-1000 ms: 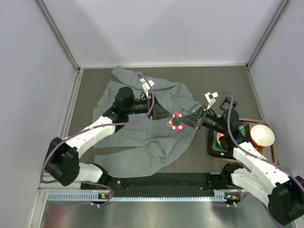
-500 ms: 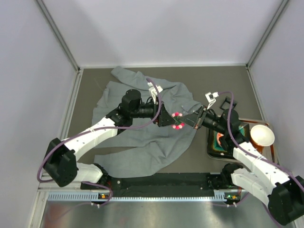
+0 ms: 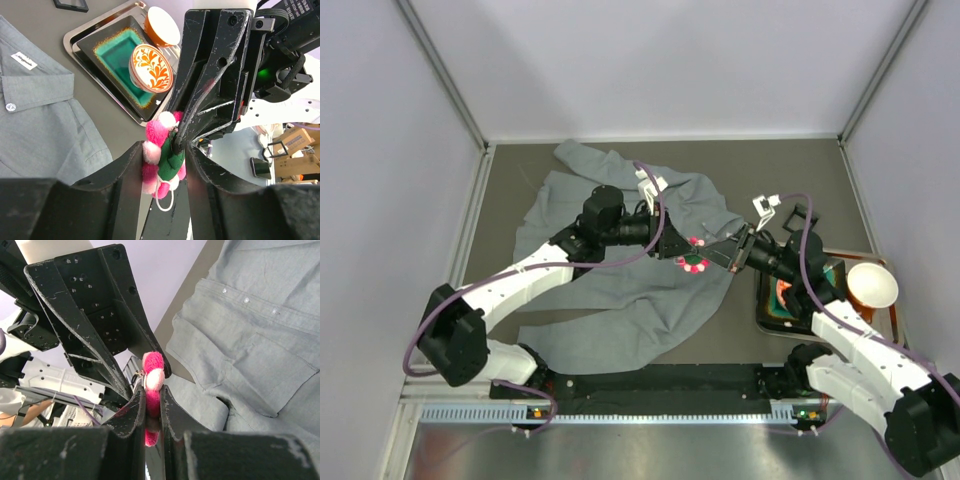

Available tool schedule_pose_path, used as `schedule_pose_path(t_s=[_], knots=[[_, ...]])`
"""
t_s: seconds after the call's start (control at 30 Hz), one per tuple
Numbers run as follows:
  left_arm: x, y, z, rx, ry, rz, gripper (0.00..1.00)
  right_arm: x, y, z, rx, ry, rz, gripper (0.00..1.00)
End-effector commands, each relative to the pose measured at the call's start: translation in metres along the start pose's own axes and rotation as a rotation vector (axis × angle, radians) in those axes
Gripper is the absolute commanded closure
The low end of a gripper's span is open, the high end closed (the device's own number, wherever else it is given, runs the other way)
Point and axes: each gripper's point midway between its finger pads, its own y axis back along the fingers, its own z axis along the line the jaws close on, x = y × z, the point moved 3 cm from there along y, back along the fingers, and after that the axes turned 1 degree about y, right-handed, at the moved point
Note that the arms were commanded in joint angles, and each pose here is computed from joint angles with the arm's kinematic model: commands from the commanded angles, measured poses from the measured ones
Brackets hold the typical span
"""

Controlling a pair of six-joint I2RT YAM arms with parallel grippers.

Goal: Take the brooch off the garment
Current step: Close the brooch.

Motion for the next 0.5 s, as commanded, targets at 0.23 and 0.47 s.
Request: schedule_pose_path(t_s=[0.23,0.47], knots=[[-0.0146,-0.0059,-0.0134,0.055,-0.037,-0.035,0.63,-0.0140,0.0007,0.0200,-0.047,0.057,-0.043,1.00],[-0.0134,-0.0046,-0.0143,0.060,-0.028,-0.041,0.67,-0.0140,0.0016,0.0216,-0.050,0.060,-0.047,1.00]])
